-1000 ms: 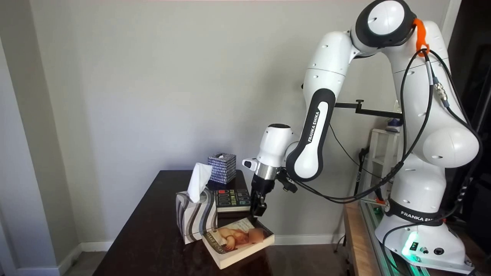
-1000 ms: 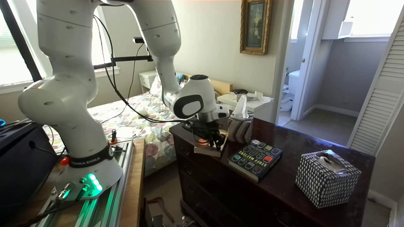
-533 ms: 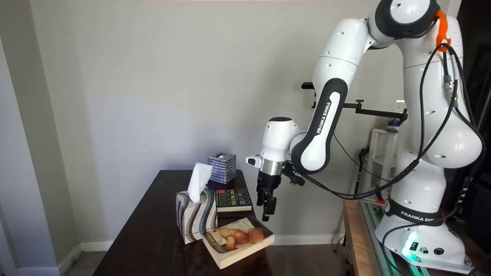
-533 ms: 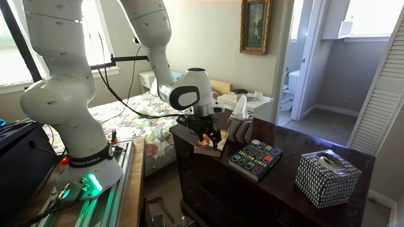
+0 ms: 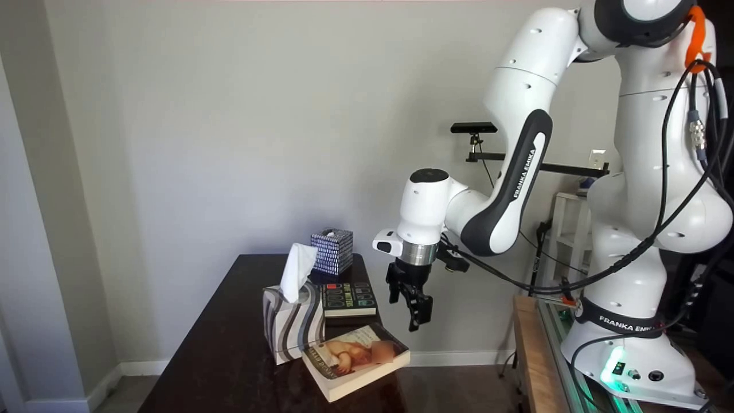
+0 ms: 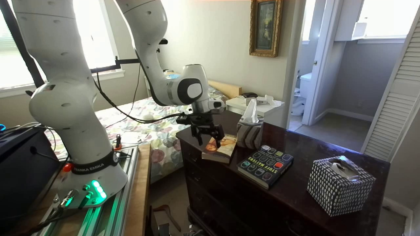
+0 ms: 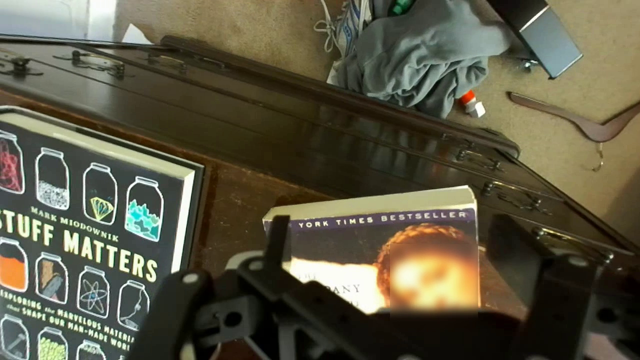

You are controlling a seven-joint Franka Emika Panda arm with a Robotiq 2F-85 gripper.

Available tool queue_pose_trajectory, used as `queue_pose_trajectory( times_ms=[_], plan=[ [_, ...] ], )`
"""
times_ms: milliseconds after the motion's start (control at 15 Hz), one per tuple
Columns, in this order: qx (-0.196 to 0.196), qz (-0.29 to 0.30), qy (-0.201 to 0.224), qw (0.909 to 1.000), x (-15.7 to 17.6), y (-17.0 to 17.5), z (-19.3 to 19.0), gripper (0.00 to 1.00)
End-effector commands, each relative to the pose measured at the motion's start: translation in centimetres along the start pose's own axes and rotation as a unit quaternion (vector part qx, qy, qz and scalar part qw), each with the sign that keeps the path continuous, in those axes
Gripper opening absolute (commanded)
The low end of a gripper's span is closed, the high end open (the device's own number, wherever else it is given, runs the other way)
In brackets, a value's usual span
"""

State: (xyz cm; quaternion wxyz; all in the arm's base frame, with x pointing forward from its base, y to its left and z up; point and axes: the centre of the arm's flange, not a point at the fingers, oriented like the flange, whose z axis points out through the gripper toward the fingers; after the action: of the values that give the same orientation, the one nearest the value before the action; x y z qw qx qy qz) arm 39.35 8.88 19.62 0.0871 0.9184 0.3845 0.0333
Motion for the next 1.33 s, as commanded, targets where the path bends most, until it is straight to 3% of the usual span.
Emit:
queue_pose_trajectory(
  times_ms=[0, 67, 400, 467, 800, 1267],
  plan=[
    [-0.04, -0.025, 0.011, 0.9988, -0.3, -3.0, 0.2, 1.0],
    [-0.019, -0.02, 0.002, 0.9996, 0.2, -1.1, -0.2, 1.0],
    [-0.028, -0.026, 0.006, 0.9993, 0.5, -1.8, -0.4, 1.0],
    [-0.035, -0.005, 0.002, 0.9994, 0.1, -1.7, -0.2, 1.0],
    [-0.034, -0.001, -0.004, 0.9994, 0.3, -4.2, 0.4, 1.0],
    [-0.077, 0.014, -0.009, 0.9969, 0.7, -7.5, 1.7, 1.0]
  ],
)
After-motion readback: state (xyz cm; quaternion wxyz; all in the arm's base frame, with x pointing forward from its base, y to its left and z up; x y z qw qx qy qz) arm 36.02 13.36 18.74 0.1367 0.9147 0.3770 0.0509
